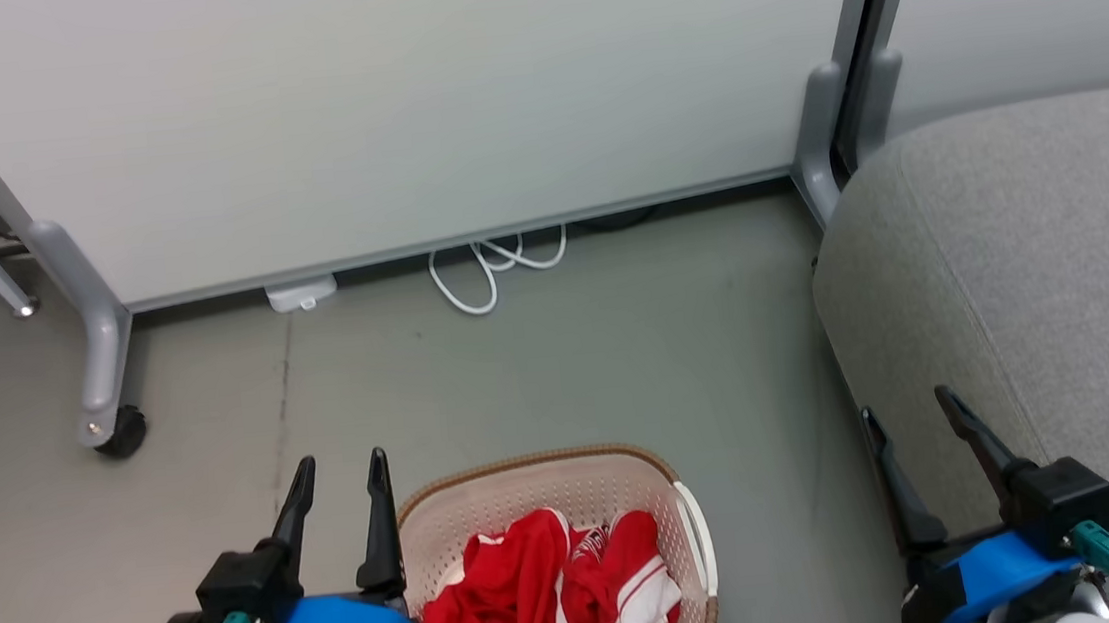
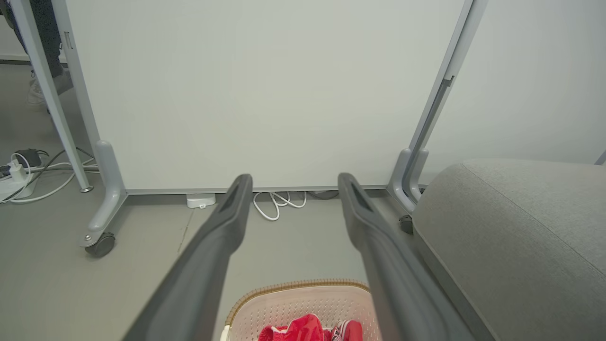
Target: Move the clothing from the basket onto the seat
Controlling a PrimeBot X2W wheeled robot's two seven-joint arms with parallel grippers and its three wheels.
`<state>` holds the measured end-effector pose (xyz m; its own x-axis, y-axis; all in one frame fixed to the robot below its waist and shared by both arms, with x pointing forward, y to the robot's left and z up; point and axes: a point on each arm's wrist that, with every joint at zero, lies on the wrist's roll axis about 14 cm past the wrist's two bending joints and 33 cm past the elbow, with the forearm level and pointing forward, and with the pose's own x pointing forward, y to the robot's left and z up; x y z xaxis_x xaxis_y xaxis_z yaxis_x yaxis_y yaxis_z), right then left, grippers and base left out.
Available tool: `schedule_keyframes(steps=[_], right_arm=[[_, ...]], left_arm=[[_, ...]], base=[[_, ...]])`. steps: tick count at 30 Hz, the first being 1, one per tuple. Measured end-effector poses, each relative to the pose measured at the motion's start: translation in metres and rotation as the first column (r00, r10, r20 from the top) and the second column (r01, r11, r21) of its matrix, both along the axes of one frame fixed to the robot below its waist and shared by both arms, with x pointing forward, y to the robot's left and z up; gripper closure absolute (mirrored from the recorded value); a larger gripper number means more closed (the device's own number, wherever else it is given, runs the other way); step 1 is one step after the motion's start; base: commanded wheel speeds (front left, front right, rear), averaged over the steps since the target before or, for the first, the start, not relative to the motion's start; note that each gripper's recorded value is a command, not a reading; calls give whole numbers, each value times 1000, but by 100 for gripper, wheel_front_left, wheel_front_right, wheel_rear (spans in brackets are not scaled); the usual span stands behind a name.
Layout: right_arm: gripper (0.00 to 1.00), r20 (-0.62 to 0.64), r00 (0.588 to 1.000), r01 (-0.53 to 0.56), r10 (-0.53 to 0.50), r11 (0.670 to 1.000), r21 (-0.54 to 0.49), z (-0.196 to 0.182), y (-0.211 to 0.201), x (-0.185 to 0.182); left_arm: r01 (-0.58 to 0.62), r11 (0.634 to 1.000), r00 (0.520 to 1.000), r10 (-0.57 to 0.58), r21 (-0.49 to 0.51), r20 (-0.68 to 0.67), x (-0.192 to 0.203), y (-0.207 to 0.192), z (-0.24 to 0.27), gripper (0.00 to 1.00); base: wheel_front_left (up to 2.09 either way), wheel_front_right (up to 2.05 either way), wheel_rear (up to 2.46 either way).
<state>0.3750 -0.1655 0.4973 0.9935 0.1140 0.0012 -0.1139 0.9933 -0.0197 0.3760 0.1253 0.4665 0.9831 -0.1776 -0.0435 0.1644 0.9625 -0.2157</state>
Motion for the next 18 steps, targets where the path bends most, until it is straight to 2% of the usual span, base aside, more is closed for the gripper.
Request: schedule_keyframes(steps=[9, 18], right_arm=[[0, -10, 1000, -27, 27, 1000, -7, -8, 8, 36], [0, -34, 998, -59, 58, 998, -28, -33, 14, 80]], left_arm=[[79, 996, 994, -75, 39, -84, 43, -18, -34, 0], [195, 978, 950, -169, 79, -263, 81, -38, -116, 0]], base=[[0, 0, 0], [0, 0, 0]])
